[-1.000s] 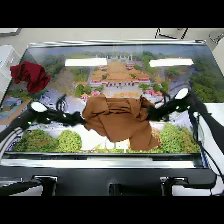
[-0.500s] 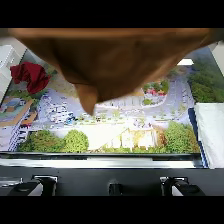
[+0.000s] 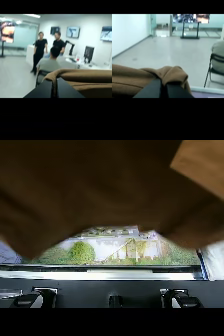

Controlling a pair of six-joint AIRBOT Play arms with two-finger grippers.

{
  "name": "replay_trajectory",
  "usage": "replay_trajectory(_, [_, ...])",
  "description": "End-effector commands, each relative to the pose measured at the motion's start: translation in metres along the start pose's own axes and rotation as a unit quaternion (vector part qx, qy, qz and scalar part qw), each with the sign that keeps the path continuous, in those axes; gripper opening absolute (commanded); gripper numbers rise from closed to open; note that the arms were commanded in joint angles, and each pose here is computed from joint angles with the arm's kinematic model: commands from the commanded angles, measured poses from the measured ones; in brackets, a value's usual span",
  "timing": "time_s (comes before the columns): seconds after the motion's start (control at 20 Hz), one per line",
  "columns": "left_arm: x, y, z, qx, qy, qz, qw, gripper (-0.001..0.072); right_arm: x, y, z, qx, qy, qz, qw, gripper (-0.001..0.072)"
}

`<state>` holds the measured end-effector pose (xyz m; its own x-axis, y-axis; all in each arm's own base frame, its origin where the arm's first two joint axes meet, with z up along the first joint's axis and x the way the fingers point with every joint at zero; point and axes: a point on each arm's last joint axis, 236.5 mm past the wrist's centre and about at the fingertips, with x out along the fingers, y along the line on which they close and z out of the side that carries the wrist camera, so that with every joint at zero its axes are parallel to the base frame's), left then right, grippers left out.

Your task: Fold the clothes and pants, and hang the long-sleeved shirts on hangers.

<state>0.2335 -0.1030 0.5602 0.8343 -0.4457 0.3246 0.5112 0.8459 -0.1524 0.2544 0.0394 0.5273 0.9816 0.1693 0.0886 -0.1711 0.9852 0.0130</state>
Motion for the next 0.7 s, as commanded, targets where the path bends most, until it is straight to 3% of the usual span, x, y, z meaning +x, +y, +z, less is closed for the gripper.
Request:
replay_trajectory(0.0, [0.031,0.050,-0.098,-0.027,0.138,0.030,0.990,0.0025,0.039,-0.008,-0.106,0.024,0.194,0.004,0.981,0.0051])
replay_trajectory(0.2, [0.058,0.144,-0.296,-0.111,0.320,0.081,0.938,0.0025,0.128,-0.032,-0.294,0.075,0.408,-0.001,0.910,0.0052])
replay_trajectory(0.3, [0.055,0.186,-0.394,-0.160,0.387,0.119,0.900,0.0026,0.171,-0.036,-0.381,0.158,0.450,-0.025,0.878,0.0052])
replay_trajectory(0.4, [0.044,0.210,-0.474,-0.203,0.450,0.138,0.858,0.0026,0.196,-0.024,-0.460,0.271,0.499,-0.044,0.822,0.0053])
replay_trajectory(0.55, [0.029,0.213,-0.552,-0.298,0.505,0.148,0.797,0.0025,0.205,0.018,-0.529,0.404,0.554,-0.021,0.727,0.0053])
replay_trajectory(0.65, [0.024,0.208,-0.575,-0.333,0.520,0.144,0.773,0.0025,0.207,0.032,-0.551,0.444,0.569,-0.011,0.692,0.0053])
